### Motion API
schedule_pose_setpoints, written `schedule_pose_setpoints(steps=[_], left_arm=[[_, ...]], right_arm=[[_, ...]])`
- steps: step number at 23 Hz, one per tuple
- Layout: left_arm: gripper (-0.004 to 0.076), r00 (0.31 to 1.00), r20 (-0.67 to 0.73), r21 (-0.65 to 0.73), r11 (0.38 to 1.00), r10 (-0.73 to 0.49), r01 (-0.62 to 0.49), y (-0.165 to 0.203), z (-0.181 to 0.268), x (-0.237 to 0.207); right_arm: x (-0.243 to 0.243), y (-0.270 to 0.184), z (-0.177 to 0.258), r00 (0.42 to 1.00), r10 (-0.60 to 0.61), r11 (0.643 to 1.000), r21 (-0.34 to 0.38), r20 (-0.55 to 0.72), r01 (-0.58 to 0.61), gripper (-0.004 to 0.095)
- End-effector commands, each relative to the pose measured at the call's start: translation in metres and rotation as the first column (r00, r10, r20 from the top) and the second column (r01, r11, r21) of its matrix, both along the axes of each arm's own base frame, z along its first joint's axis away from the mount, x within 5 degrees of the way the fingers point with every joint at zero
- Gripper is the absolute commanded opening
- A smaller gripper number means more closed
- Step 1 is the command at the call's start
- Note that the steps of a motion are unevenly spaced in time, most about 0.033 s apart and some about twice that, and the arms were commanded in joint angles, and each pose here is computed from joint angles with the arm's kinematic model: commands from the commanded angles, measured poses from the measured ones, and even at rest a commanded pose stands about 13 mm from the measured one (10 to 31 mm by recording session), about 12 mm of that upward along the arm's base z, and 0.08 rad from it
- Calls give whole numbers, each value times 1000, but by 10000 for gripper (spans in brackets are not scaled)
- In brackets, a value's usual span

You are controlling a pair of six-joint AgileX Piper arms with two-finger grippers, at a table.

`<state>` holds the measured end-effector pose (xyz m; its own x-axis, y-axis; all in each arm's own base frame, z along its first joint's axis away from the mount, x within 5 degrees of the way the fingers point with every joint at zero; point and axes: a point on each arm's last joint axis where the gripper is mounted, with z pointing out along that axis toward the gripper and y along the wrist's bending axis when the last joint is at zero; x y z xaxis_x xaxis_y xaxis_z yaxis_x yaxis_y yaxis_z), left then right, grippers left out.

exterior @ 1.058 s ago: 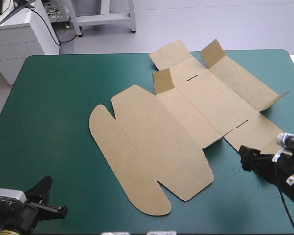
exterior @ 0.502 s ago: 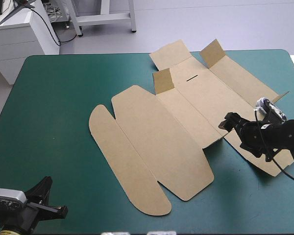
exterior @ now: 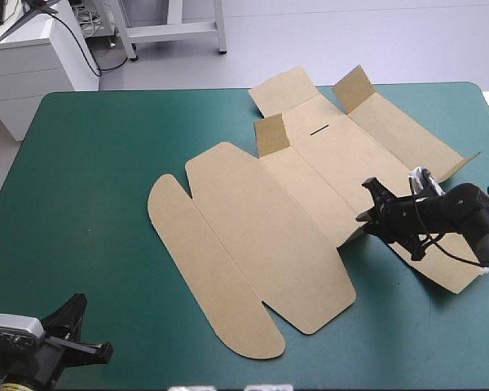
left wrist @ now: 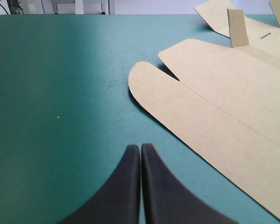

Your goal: Fold the box

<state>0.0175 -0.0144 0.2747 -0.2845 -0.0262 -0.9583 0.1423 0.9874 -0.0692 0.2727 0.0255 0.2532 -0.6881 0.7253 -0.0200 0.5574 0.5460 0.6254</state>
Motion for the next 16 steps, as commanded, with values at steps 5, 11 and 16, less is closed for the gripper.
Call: schedule_pose_setpoints(steps=[5,11,16], left_arm=[[-8,997,82,-19,1000,6,-4,0,15,1],[-8,997,82,-21,1000,5,-3,0,15,1],[-8,997,82,-21,1000,5,-3,0,15,1]], right_arm=[[4,-1,15,994,32,999,-30,101,-29,-2],[-1,2,13,905,391,902,-265,165,-342,2],[0,23,21,766,626,733,-446,148,-513,5]])
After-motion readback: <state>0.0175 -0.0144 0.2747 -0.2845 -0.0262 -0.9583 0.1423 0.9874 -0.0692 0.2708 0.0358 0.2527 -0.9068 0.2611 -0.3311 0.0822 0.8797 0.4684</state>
